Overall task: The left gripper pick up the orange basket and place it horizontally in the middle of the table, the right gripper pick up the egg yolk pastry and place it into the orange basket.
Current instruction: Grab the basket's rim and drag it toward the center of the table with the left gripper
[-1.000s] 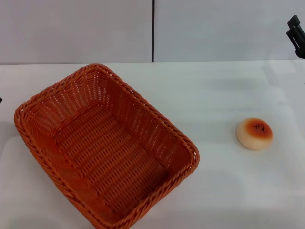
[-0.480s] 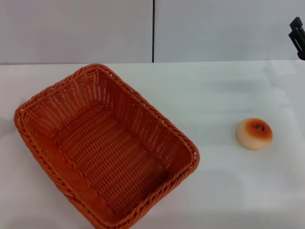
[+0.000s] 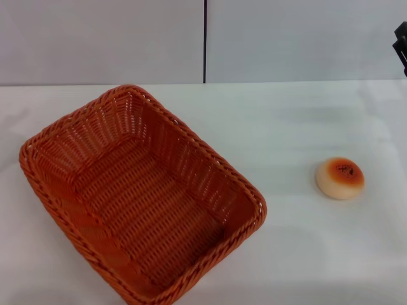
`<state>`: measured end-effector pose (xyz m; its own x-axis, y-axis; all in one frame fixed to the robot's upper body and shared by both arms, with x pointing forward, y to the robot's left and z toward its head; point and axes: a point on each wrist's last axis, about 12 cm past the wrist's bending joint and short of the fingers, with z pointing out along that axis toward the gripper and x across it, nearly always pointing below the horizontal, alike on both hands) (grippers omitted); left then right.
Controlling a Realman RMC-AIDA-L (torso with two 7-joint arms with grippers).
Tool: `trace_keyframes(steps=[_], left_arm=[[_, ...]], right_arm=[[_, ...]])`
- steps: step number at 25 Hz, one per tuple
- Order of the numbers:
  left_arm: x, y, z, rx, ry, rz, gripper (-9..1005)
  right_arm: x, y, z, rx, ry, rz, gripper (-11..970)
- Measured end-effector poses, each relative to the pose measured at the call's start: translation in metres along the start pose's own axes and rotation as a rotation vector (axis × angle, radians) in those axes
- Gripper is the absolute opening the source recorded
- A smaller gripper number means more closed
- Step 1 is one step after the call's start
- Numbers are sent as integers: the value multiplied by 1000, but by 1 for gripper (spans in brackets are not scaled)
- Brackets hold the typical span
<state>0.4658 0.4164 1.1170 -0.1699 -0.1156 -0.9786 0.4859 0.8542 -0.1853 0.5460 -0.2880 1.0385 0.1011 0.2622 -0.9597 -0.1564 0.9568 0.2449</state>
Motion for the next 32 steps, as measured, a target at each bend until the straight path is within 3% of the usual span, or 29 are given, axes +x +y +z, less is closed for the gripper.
trace_keyframes(steps=[1,5,6,10,11,20,26,32], left_arm=[[-16,-4,8,55,82,28,840],[-38,-12,23,126,192,79,840],[-53,-18,35,155,290,121,840],[-68,-30,56,200,439,198,840],[-74,-38,69,217,521,245,839],[-82,-63,118,248,687,397,837],[-80,-67,139,190,708,488,836],[-77,-63,145,133,782,549,835]], right_arm=[[0,0,0,1,-1,-1,783],[-1,0,2,-2,-4,-3,783],[-2,0,2,-2,-5,-4,783],[-3,-1,3,-3,-9,-8,782],[-3,-1,3,-3,-9,-9,782],[-2,-3,2,2,-3,-8,783],[-2,-4,1,14,-2,-6,782],[-2,-6,1,38,-14,9,782]])
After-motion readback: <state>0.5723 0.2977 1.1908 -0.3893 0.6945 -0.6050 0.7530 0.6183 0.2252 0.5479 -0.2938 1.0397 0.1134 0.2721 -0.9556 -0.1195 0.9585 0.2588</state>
